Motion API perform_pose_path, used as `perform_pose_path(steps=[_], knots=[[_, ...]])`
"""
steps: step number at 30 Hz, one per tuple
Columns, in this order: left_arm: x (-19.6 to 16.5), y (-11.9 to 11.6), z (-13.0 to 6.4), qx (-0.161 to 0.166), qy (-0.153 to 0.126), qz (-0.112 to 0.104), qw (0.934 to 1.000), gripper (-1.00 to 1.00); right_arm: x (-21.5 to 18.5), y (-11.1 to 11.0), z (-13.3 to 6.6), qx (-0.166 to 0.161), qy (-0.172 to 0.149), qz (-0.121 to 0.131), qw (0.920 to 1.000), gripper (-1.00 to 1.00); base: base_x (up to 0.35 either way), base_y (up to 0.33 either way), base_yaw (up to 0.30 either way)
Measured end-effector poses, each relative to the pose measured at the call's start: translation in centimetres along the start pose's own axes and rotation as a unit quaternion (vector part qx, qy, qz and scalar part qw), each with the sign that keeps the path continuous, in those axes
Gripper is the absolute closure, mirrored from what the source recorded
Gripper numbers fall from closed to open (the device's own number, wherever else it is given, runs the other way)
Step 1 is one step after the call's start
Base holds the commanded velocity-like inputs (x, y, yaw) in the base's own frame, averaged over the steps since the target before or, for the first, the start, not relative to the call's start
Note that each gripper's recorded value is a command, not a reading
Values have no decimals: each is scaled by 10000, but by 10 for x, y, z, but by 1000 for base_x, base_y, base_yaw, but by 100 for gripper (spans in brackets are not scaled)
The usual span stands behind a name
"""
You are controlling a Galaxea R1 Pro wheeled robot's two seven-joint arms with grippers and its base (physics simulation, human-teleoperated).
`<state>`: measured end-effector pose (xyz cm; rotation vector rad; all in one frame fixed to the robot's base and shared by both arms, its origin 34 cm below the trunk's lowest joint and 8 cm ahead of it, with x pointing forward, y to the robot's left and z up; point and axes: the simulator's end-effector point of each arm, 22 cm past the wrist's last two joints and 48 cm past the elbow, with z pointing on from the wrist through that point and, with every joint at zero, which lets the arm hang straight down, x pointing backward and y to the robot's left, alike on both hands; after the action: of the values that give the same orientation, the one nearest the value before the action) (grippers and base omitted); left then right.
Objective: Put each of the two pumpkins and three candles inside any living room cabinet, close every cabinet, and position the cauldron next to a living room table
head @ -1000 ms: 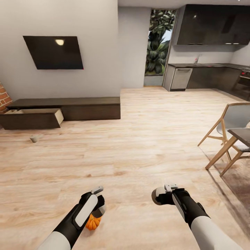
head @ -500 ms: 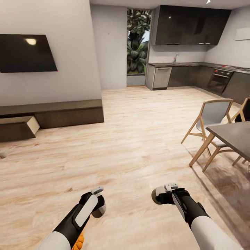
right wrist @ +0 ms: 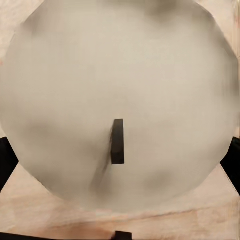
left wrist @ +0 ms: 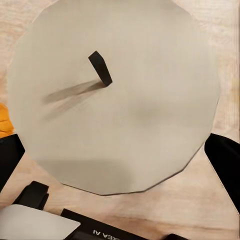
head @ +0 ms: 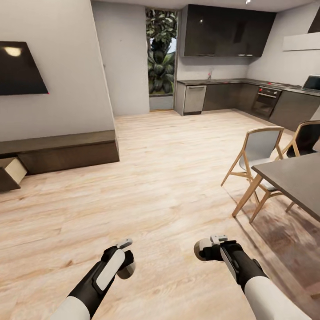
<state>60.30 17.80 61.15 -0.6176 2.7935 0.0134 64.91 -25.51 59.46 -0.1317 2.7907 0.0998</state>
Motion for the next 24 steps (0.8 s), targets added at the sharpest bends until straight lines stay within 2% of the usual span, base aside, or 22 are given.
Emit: perform_pose_path(steps=[9, 24], knots=[[1, 2, 2, -18, 16, 0, 10000, 100, 1, 1, 1, 1, 18, -13, 10000, 100, 327, -4, 129], [5, 5, 7, -53, 73, 0, 10000, 100, 7, 1, 6, 7, 90, -35, 10000, 100, 327, 0, 225]])
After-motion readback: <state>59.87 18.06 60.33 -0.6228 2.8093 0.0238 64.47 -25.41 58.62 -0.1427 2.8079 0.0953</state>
